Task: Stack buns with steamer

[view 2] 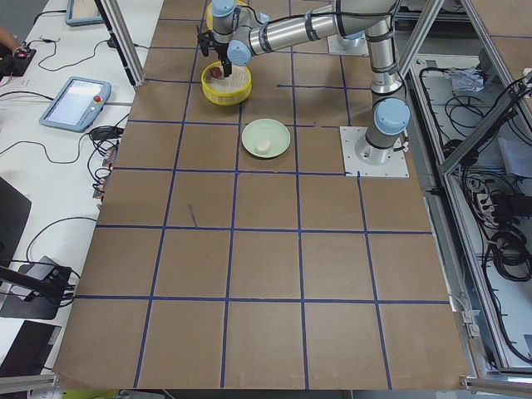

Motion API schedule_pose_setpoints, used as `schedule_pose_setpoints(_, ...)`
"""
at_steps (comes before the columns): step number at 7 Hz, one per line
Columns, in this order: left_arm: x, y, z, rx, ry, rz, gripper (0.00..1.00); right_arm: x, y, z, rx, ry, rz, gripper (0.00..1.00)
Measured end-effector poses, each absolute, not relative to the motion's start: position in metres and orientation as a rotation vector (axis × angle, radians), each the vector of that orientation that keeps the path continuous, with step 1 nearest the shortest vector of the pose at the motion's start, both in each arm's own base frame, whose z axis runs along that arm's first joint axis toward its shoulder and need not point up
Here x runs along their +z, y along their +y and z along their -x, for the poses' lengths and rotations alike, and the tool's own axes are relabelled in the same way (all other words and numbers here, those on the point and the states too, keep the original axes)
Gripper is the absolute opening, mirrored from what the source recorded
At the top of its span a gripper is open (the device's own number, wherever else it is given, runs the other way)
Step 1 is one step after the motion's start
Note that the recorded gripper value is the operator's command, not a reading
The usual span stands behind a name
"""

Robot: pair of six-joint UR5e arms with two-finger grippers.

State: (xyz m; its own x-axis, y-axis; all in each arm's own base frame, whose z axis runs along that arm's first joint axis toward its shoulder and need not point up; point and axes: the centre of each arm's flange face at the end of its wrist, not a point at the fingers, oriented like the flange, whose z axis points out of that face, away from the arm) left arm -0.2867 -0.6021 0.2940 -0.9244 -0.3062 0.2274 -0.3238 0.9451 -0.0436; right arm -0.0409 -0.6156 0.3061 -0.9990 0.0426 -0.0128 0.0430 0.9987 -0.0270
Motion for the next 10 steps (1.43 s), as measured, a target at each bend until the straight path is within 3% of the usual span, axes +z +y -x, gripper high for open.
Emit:
schedule_pose_setpoints(5,0.319,-0.574,0.193,-0.024,-3.028,-0.115,1.0,0.35,-0.603,-0.103,-0.069,3.111,-0.295,0.08)
schedule_pose_setpoints(10,0.263,-0.503,0.068,-0.19,-3.104,-0.053,0.93,0.306,-0.581,-0.252,-0.024,3.065,-0.563,0.08)
